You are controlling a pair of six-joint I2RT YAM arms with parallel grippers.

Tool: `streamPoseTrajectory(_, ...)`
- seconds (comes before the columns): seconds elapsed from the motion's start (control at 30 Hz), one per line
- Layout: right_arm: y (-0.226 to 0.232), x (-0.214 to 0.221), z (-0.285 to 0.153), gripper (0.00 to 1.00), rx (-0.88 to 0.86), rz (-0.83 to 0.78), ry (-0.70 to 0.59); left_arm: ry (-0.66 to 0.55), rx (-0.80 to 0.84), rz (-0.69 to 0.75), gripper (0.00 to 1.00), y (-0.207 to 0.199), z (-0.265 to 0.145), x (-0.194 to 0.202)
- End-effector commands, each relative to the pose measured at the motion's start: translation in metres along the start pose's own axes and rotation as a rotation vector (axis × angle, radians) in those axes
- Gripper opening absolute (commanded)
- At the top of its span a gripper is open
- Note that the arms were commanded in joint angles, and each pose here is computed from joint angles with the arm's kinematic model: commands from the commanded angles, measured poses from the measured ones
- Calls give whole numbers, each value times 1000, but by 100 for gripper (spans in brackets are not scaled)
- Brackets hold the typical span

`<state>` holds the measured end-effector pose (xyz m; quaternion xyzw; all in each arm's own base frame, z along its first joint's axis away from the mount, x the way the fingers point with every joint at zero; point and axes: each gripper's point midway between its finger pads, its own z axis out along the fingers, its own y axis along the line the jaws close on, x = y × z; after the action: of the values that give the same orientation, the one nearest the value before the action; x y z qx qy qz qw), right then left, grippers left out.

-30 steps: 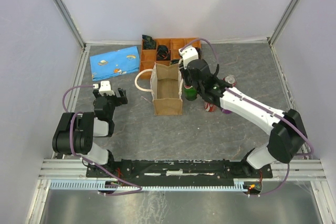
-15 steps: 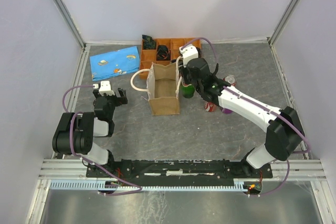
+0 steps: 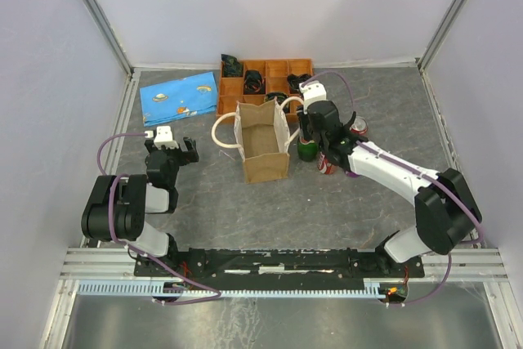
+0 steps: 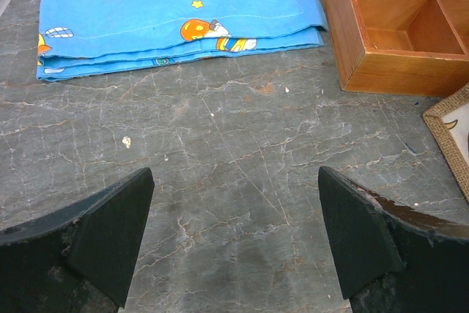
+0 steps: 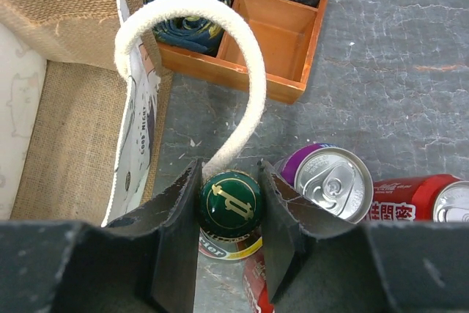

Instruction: Take the beverage out of the canvas bag

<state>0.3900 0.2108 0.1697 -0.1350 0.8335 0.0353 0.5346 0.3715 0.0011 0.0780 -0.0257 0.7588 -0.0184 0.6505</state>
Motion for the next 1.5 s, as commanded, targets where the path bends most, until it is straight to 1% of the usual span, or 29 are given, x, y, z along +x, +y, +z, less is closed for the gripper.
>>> streamPoseTrajectory(0.0, 1, -77, -20, 0, -34, 124, -261, -50, -4, 40, 99, 1, 3, -14)
streamPoseTrajectory(0.33, 2, -70, -23, 1, -43, 164, -232, -50, -3, 40, 99, 1, 3, -15)
streamPoseTrajectory(0.4, 1, -67, -24, 9, -44, 173, -225, -50, -4, 41, 99, 1, 3, -15)
streamPoseTrajectory(0.43, 1, -65, -25, 16, -43, 179, -224, -50, -4, 40, 99, 1, 3, -14)
streamPoseTrajectory(0.57, -1, -56, -30, 55, -41, 203, -213, -50, -3, 41, 99, 1, 3, -14)
streamPoseTrajectory(0.6, -1, -54, -31, 62, -42, 204, -207, -50, -3, 41, 99, 1, 3, -15)
streamPoseTrajectory(0.63, -2, -51, -31, 66, -40, 204, -201, -51, -3, 41, 99, 1, 3, -15)
streamPoseTrajectory(0.73, 0, -47, -32, 76, -48, 200, -184, -49, -2, 42, 99, 1, 3, -14)
streamPoseTrajectory(0.83, 3, -47, -34, 82, -68, 200, -180, -50, -3, 40, 99, 1, 3, -14)
streamPoseTrajectory(0.93, 7, -54, -40, 83, -85, 196, -196, -50, -4, 40, 99, 1, 3, -14)
streamPoseTrajectory(1.03, 13, -68, -56, 84, -102, 175, -234, -50, -3, 40, 99, 1, 3, -15)
streamPoseTrajectory(1.2, 33, -82, -90, 84, -133, 105, -285, -49, -3, 40, 99, 1, 3, -14)
streamPoseTrajectory(1.23, 36, -81, -94, 83, -144, 101, -286, -50, -2, 40, 99, 1, 3, -15)
streamPoseTrajectory(1.27, 40, -79, -99, 78, -157, 97, -284, -50, -3, 41, 99, 1, 3, -15)
streamPoseTrajectory(1.3, 43, -76, -102, 69, -168, 94, -279, -49, -3, 41, 99, 1, 3, -14)
streamPoseTrajectory(1.33, 45, -72, -105, 53, -177, 94, -272, -50, -3, 41, 99, 1, 3, -15)
streamPoseTrajectory(1.37, 47, -66, -106, 33, -185, 94, -260, -50, -5, 42, 99, 2, 3, -15)
streamPoseTrajectory(1.4, 48, -61, -107, 19, -190, 99, -246, -50, -3, 41, 99, 1, 3, -14)
streamPoseTrajectory(1.43, 48, -55, -108, 9, -193, 104, -233, -49, -3, 40, 99, 1, 3, -14)
streamPoseTrajectory(1.47, 48, -48, -107, 2, -189, 105, -214, -50, -3, 41, 99, 1, 3, -14)
